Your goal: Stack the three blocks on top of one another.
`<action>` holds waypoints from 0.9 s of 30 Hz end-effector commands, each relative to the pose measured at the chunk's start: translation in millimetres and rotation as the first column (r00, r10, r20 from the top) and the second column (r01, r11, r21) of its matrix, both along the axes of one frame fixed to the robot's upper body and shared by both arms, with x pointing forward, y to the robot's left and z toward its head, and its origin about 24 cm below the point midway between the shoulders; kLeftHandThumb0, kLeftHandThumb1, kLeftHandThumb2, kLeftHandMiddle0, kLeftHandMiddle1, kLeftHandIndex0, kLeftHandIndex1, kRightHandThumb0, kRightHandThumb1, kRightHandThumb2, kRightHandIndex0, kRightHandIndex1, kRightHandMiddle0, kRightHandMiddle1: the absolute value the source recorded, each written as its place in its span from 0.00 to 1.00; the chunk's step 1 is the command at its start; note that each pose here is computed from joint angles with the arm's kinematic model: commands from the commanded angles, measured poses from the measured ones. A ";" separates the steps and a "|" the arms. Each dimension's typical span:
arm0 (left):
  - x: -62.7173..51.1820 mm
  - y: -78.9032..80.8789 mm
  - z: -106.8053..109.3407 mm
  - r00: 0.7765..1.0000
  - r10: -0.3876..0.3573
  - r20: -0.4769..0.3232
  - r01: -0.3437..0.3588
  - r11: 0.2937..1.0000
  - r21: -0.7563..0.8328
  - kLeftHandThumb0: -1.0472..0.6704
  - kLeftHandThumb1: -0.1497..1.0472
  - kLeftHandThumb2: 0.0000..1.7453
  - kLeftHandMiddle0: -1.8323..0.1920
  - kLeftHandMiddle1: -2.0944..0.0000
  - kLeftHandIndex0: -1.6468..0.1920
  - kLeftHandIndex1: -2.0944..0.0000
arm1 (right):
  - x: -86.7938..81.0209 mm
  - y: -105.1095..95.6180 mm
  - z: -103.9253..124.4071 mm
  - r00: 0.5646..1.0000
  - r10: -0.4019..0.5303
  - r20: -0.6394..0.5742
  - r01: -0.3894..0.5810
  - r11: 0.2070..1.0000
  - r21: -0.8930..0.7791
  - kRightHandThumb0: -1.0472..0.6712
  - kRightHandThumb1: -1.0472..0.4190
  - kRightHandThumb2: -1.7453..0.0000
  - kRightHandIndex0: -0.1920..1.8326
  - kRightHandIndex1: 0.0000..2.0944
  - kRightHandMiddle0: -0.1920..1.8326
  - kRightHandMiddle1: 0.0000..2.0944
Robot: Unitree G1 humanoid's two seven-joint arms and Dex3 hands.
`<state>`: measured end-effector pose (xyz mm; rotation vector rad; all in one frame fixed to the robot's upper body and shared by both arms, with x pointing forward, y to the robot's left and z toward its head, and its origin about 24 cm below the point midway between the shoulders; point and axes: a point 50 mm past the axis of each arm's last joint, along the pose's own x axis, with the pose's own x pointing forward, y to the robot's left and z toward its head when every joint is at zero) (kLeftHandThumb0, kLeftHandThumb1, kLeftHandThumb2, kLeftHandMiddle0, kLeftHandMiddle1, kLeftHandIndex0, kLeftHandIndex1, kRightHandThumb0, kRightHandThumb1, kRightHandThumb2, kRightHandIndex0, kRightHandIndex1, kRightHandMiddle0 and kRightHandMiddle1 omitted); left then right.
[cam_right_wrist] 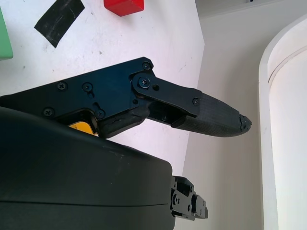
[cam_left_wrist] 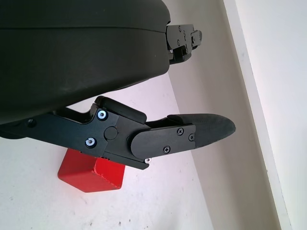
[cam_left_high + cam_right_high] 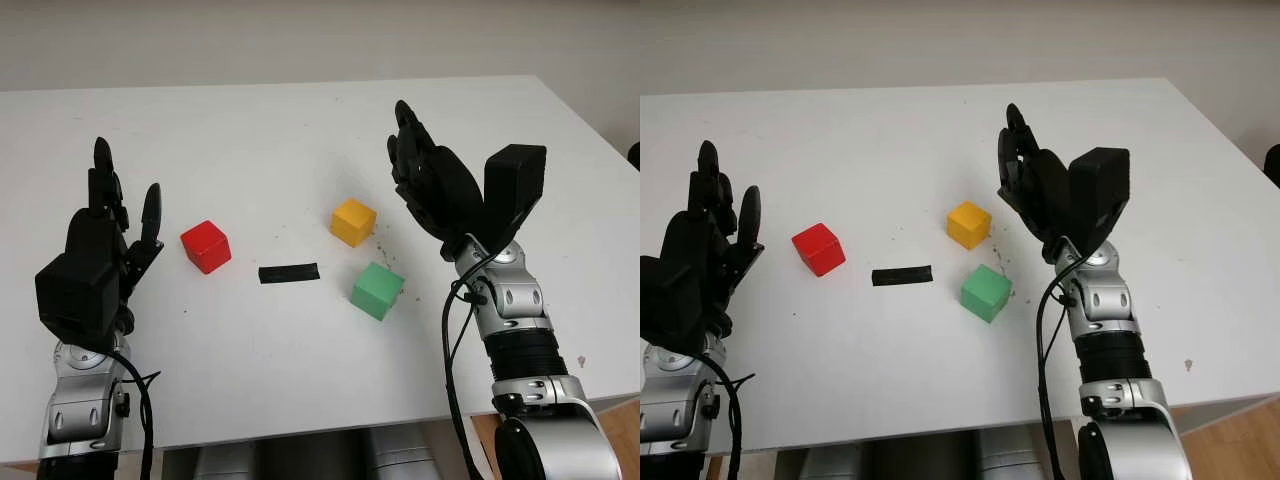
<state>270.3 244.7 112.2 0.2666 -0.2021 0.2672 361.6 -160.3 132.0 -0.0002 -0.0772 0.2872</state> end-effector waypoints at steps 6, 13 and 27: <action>0.6 0.1 4.8 1.000 0.005 0.012 -0.005 1.000 0.014 0.22 1.00 0.30 0.96 0.97 0.96 0.97 | -0.4 -0.6 1.8 1.000 0.004 0.000 -0.004 1.000 -0.005 0.16 0.00 0.57 0.00 0.00 0.00 0.00; 4.1 -1.1 10.5 0.996 0.089 0.004 -0.089 0.991 0.095 0.20 1.00 0.23 0.87 0.95 0.89 0.94 | -0.5 -2.4 0.8 1.000 -0.003 0.000 0.003 1.000 -0.009 0.16 0.00 0.57 0.00 0.00 0.00 0.00; 11.1 -3.7 87.4 0.949 0.169 -0.265 0.075 0.696 0.714 0.13 1.00 0.11 0.78 0.96 0.70 0.88 | -0.2 -1.8 5.5 1.000 -0.010 0.013 0.011 1.000 -0.017 0.17 0.00 0.56 0.00 0.00 0.00 0.00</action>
